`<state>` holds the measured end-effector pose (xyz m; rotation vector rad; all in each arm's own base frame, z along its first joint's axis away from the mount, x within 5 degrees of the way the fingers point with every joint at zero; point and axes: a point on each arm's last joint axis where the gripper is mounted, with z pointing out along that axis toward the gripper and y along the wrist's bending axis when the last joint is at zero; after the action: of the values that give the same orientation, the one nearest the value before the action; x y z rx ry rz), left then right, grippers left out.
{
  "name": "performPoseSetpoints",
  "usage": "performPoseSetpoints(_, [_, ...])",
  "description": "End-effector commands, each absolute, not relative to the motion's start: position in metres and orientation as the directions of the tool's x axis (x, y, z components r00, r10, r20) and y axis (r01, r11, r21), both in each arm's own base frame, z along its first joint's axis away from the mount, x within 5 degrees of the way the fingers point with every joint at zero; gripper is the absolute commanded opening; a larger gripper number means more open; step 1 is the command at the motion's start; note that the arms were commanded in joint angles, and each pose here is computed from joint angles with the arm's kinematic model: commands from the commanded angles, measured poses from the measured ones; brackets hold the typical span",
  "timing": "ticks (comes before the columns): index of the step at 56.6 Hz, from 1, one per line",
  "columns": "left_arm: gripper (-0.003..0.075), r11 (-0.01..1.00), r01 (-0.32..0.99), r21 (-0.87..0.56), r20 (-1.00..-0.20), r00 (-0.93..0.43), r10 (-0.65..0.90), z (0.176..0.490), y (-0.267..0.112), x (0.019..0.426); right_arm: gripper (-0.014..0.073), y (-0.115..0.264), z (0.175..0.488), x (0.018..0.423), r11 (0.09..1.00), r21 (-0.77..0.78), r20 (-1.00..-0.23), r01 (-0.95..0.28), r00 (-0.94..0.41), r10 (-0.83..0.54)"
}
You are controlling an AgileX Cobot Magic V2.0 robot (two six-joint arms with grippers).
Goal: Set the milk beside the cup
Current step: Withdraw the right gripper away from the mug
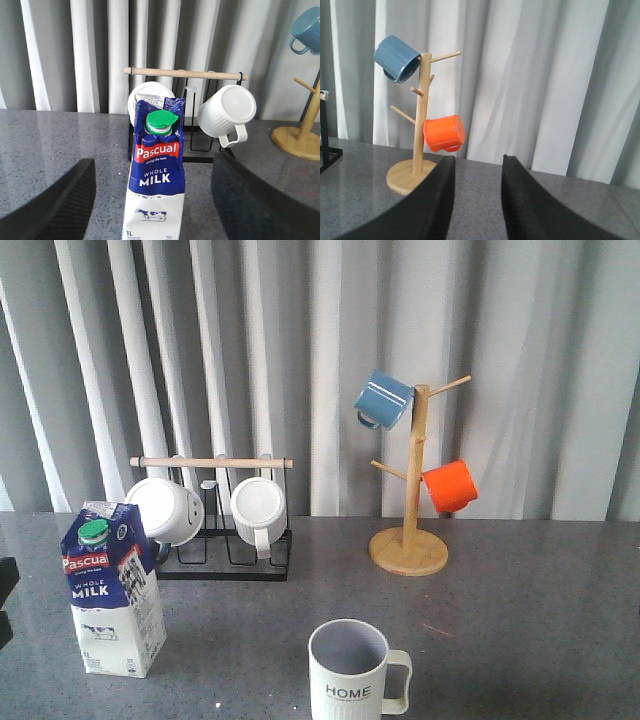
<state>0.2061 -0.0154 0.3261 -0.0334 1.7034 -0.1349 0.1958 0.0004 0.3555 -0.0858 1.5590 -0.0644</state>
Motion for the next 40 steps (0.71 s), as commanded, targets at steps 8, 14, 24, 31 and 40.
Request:
performPoseSetpoints(8, [0.0482, 0.99, 0.068, -0.123, -0.992, -0.027, -0.122, 0.3446, -0.0161, 0.2059, 0.0141, -0.0008, 0.369, 0.1925, 0.999, -0.054, -0.996, -0.006, 0.065, -0.053])
performPoseSetpoints(14, [0.0482, 0.99, 0.068, -0.123, -0.992, -0.027, -0.122, 0.3446, -0.0161, 0.2059, -0.0014, -0.0008, 0.3691, 0.1925, 0.998, -0.056, -0.996, -0.006, 0.066, -0.055])
performPoseSetpoints(24, [0.0482, 0.99, 0.068, -0.123, -0.992, -0.027, -0.122, 0.3446, -0.0161, 0.2059, -0.0008, -0.0009, 0.3675, 0.1934, 0.999, -0.05, -0.997, -0.006, 0.052, -0.05])
performPoseSetpoints(31, [0.0482, 0.99, 0.068, -0.123, -0.992, -0.027, -0.122, 0.3446, -0.0161, 0.2059, -0.0008, -0.0003, 0.3646, 0.1972, 0.999, -0.05, -0.998, -0.01, 0.038, -0.05])
performPoseSetpoints(40, [0.0482, 0.99, 0.068, -0.123, -0.992, -0.027, -0.122, 0.3446, -0.0161, 0.2059, -0.0008, -0.0004, 0.3615, 0.2006, 0.999, -0.05, -0.999, -0.01, 0.021, -0.05])
